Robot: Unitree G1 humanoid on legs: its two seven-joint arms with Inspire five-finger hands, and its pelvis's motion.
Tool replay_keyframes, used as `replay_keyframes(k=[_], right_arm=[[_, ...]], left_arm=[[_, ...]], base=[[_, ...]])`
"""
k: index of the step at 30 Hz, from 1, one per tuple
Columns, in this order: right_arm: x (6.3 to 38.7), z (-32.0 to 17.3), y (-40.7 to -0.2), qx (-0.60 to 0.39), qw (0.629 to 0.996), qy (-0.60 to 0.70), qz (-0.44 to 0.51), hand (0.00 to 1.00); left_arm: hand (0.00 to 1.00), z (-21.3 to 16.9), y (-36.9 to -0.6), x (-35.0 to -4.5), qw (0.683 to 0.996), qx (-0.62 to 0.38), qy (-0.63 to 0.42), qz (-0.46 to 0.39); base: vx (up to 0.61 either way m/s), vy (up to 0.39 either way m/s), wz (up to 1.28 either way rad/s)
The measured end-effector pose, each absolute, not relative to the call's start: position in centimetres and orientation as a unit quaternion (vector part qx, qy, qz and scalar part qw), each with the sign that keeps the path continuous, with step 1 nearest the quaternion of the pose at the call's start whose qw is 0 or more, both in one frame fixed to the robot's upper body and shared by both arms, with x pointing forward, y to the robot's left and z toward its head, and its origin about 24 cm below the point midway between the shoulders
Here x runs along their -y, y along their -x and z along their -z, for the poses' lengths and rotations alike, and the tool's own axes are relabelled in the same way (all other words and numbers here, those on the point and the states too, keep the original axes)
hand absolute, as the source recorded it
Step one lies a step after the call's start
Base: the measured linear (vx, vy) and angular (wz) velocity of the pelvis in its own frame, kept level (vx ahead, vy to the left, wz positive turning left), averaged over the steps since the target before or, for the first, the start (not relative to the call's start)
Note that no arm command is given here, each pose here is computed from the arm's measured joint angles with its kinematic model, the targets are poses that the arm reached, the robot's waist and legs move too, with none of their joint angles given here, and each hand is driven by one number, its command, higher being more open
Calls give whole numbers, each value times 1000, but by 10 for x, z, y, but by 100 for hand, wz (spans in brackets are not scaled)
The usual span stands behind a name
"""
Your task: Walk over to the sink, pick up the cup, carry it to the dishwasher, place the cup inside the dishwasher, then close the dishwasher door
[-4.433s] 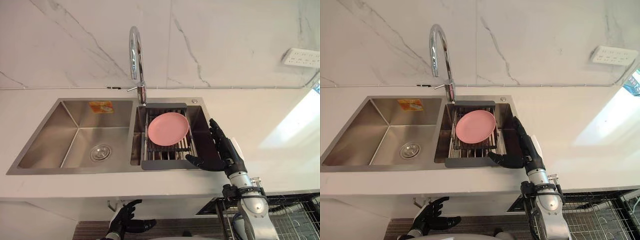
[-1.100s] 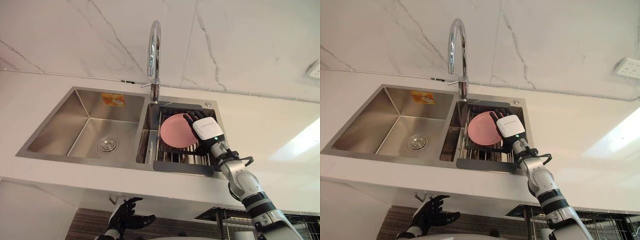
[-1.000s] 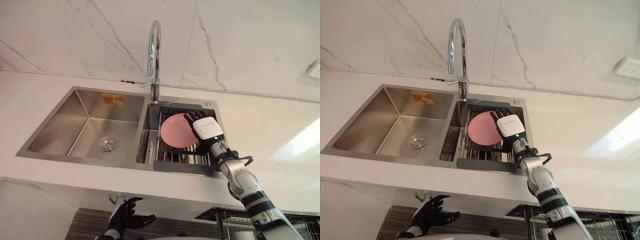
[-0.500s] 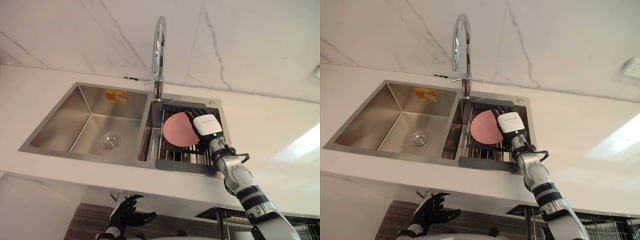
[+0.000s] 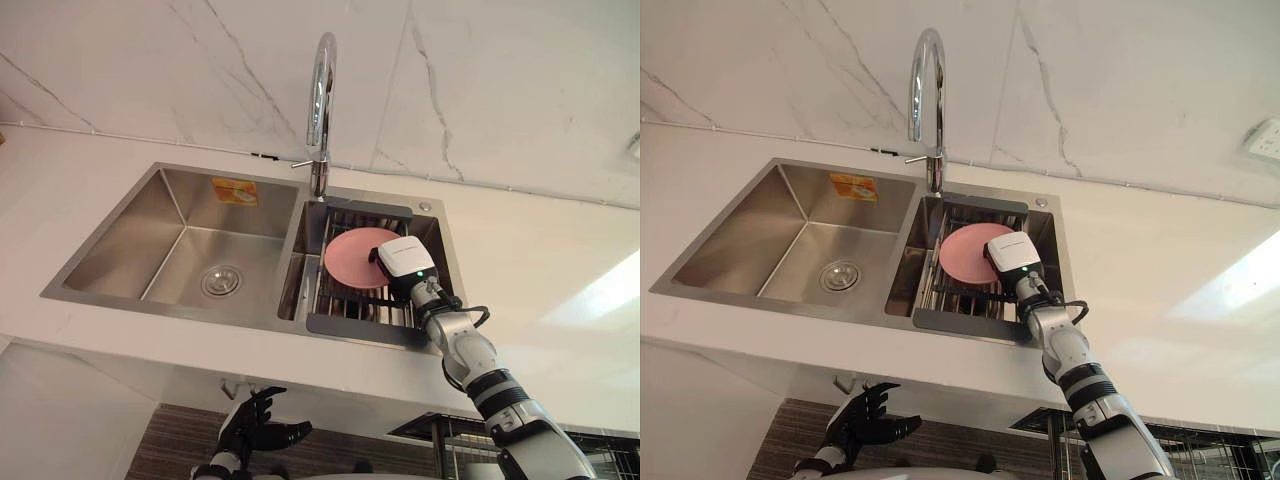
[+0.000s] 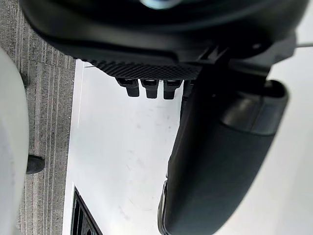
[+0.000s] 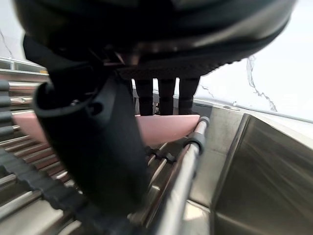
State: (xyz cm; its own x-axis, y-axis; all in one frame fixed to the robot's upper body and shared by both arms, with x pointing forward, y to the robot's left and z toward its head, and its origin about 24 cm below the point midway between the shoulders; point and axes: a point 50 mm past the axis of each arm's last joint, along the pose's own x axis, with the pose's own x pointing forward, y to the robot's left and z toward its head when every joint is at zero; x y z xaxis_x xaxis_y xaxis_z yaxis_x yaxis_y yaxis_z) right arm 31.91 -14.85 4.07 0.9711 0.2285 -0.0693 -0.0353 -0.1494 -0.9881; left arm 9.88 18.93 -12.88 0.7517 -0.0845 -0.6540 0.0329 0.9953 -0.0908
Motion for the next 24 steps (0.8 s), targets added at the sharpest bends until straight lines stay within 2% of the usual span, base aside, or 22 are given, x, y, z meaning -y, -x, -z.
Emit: replay_keyframes(k=[6,17,24], right_arm=[[143,-59,-330,90,647,753,-86,0],[137,-60,-331,92,656,741,-104,0],[138,-66,-331,92,697,704,-97,0]], left_arm=[[100,128,-101,-189,936,-349,37,33],[100,128,-102,-189,936,-348,38,35],[100,127,-102,-190,936,-347,38,33]], base=[[0,0,0],[0,0,0],[0,0,-3]])
